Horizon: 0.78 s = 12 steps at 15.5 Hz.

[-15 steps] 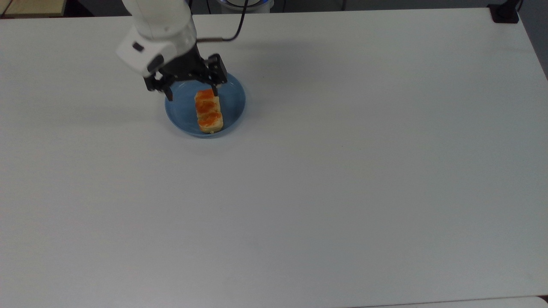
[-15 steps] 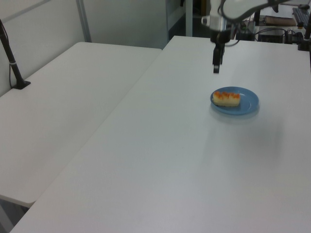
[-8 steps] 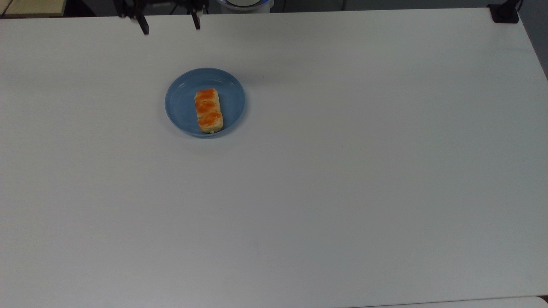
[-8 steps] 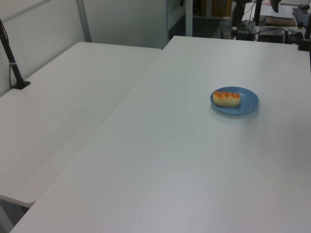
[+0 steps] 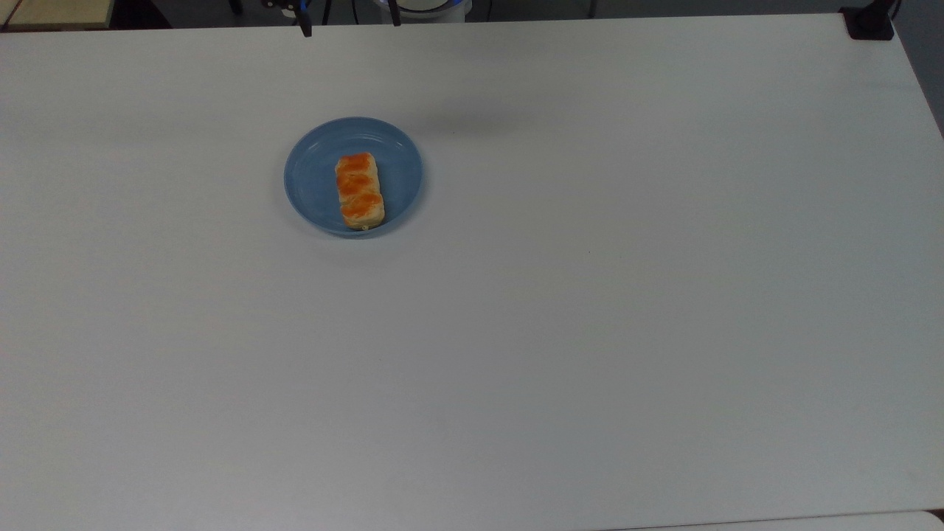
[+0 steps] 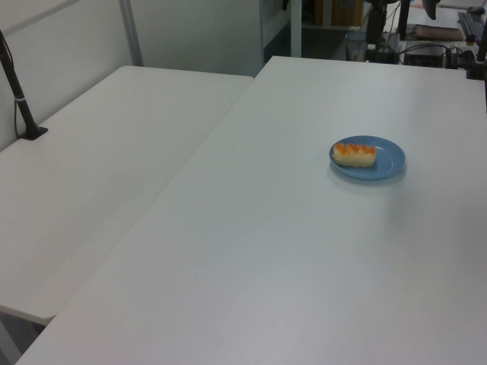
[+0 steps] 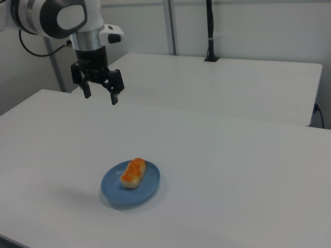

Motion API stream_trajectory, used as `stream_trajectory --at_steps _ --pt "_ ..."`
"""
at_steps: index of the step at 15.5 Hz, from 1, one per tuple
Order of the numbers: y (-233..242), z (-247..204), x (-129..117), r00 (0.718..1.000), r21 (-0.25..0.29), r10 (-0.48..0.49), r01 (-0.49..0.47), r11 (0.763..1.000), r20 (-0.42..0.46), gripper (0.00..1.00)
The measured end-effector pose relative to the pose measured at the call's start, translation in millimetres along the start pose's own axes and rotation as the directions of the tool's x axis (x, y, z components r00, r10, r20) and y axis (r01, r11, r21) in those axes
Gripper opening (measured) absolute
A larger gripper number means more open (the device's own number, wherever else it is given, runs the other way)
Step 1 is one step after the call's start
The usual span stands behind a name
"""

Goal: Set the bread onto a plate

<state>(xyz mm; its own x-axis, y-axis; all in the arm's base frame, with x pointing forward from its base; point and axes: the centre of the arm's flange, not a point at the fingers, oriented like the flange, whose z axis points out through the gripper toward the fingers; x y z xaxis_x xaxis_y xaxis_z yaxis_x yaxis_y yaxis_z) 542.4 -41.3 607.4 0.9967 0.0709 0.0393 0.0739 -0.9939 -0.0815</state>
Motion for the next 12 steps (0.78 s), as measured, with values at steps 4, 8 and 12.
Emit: stream_trajectory --at_steps 4,8,12 --pt "-3.8 -0.4 0.6 1.0 0.0 0.014 -0.014 1.0 -0.001 1.0" --pt "-3.8 -0.4 0.7 1.0 0.0 0.016 -0.016 1.0 -0.001 1.0" --pt "-3.8 -0.2 0.8 1.0 0.0 0.016 -0.016 1.0 0.0 1.0"
